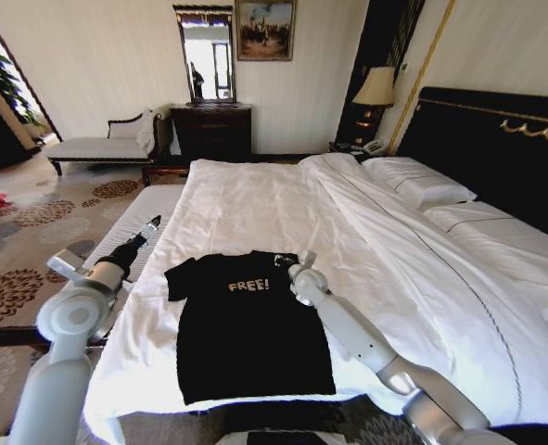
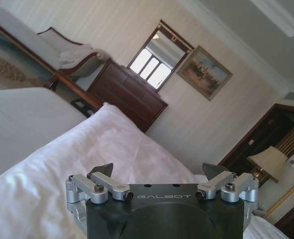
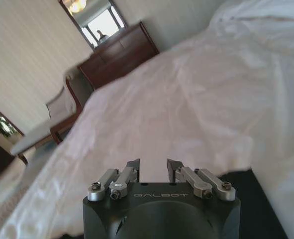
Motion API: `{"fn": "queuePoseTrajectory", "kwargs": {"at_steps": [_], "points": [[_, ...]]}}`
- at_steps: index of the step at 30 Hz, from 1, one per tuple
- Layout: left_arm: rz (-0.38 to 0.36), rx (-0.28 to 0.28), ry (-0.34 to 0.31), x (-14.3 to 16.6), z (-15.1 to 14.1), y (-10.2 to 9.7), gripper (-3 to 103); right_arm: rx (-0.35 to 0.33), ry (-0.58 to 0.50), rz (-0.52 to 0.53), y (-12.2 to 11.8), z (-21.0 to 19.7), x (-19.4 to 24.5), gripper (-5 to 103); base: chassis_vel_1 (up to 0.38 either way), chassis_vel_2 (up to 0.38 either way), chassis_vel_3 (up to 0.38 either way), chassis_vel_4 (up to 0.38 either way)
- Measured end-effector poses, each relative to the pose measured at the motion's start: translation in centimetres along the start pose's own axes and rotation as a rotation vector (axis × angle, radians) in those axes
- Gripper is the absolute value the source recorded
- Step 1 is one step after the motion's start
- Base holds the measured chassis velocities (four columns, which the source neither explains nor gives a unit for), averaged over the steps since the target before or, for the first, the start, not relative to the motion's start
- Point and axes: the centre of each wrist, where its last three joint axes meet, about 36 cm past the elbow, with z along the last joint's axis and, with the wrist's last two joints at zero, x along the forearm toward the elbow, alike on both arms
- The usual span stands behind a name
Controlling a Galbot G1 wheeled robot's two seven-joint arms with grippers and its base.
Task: Fold the clothes on the bed.
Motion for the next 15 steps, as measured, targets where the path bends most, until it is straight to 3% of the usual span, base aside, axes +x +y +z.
{"fn": "queuePoseTrajectory", "kwargs": {"at_steps": [2, 3, 5, 8, 9, 11, 12, 14, 15], "points": [[-0.023, 0.025, 0.025, -0.7, 0.5, 1.0, 100, -0.024, -0.047, -0.011, -0.8, -1.7, 0.8, 40, 0.000, 0.000, 0.000, 0.000], [-0.036, 0.039, 0.044, -1.1, 0.9, 1.5, 100, -0.028, -0.062, -0.007, -1.2, -2.4, 1.2, 40, 0.000, 0.000, 0.000, 0.000], [-0.051, 0.052, 0.064, -1.6, 1.3, 2.1, 100, -0.027, -0.074, 0.000, -1.8, -3.0, 1.5, 45, 0.000, 0.000, 0.000, 0.000], [-0.093, 0.087, 0.143, -3.3, 2.8, 4.1, 100, -0.013, -0.088, 0.037, -3.5, -3.7, 2.5, 61, 0.000, 0.000, 0.000, 0.000], [-0.093, 0.087, 0.143, -3.3, 2.8, 4.1, 100, -0.013, -0.088, 0.037, -3.5, -3.7, 2.5, 61, 0.000, 0.000, 0.000, 0.000], [-0.130, 0.152, 0.231, -5.0, 4.6, 6.6, 100, -0.008, -0.081, 0.067, -4.5, -3.7, 3.2, 72, 0.000, 0.000, 0.000, 0.000], [-0.148, 0.184, 0.267, -5.7, 5.3, 7.7, 100, -0.009, -0.078, 0.077, -4.8, -3.7, 3.4, 72, 0.000, 0.000, 0.000, 0.000], [-0.191, 0.242, 0.317, -6.8, 6.6, 10.0, 100, -0.011, -0.071, 0.096, -5.2, -3.5, 3.6, 83, 0.000, 0.000, 0.000, 0.000], [-0.191, 0.242, 0.317, -6.8, 6.6, 10.0, 100, -0.011, -0.071, 0.096, -5.2, -3.5, 3.6, 83, 0.000, 0.000, 0.000, 0.000]]}}
